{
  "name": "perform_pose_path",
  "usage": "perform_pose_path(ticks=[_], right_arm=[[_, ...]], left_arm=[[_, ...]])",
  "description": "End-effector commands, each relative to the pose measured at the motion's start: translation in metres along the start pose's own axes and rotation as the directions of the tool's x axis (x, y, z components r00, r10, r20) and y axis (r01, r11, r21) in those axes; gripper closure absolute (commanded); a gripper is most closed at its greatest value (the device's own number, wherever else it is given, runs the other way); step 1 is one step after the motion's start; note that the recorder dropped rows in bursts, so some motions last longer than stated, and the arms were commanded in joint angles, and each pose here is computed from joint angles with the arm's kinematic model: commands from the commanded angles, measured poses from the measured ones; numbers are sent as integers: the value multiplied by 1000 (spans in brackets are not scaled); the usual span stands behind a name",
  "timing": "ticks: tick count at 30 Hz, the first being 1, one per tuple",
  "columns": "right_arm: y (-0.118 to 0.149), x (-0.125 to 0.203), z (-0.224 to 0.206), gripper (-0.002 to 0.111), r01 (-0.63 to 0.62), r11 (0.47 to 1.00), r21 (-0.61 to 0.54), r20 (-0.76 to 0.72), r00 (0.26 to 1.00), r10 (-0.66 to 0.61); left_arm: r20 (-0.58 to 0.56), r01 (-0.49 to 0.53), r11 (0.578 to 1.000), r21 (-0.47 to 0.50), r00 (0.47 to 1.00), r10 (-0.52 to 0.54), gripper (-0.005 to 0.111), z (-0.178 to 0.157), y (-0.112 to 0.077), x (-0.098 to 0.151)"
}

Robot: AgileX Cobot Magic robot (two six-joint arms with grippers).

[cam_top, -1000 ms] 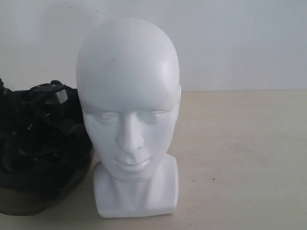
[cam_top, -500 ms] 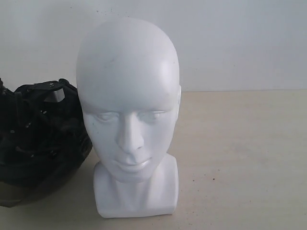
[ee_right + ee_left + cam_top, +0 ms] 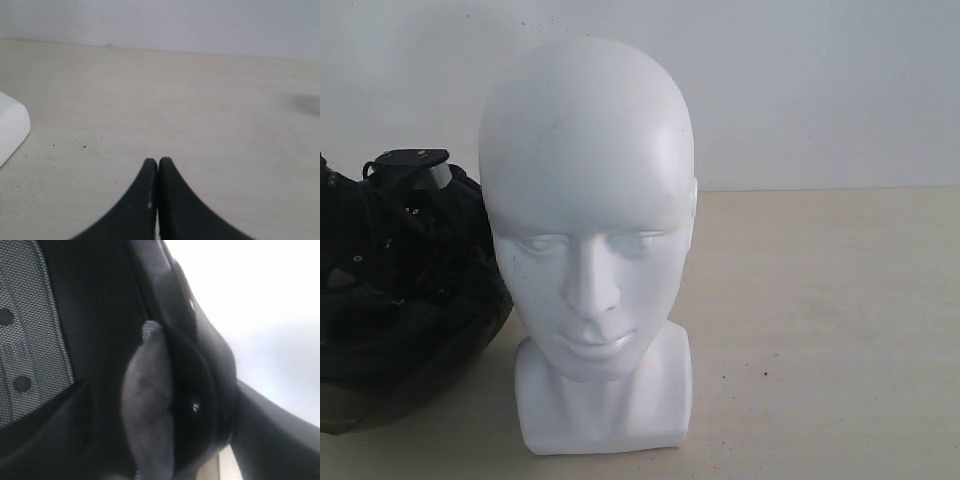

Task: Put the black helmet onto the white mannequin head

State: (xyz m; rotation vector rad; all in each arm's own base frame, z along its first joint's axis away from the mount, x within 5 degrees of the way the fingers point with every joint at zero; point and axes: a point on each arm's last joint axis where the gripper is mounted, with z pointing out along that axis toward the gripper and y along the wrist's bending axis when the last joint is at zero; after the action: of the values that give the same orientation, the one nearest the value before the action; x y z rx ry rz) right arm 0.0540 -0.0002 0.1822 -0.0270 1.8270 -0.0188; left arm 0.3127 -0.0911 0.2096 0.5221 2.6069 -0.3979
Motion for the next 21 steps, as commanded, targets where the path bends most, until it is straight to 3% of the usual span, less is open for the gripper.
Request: perform_pose_path(ticks=[1,15,17,21], right_arm=[[0,-1,0,108,5,1000,0,10,1000,-5],[0,-1,0,108,5,1000,0,10,1000,-5],[0,-1,0,108,5,1000,0,10,1000,-5],[0,-1,0,108,5,1000,0,10,1000,-5]], left_arm=[[53,18,1000,-8,998,-17,37,-1,1,-6],[31,51,998,-23,998,-50,41,31,10,-3],[29,51,998,-23,998,-50,54,31,10,-3],[29,46,999,-27,999,-45,94,31,11,-3]])
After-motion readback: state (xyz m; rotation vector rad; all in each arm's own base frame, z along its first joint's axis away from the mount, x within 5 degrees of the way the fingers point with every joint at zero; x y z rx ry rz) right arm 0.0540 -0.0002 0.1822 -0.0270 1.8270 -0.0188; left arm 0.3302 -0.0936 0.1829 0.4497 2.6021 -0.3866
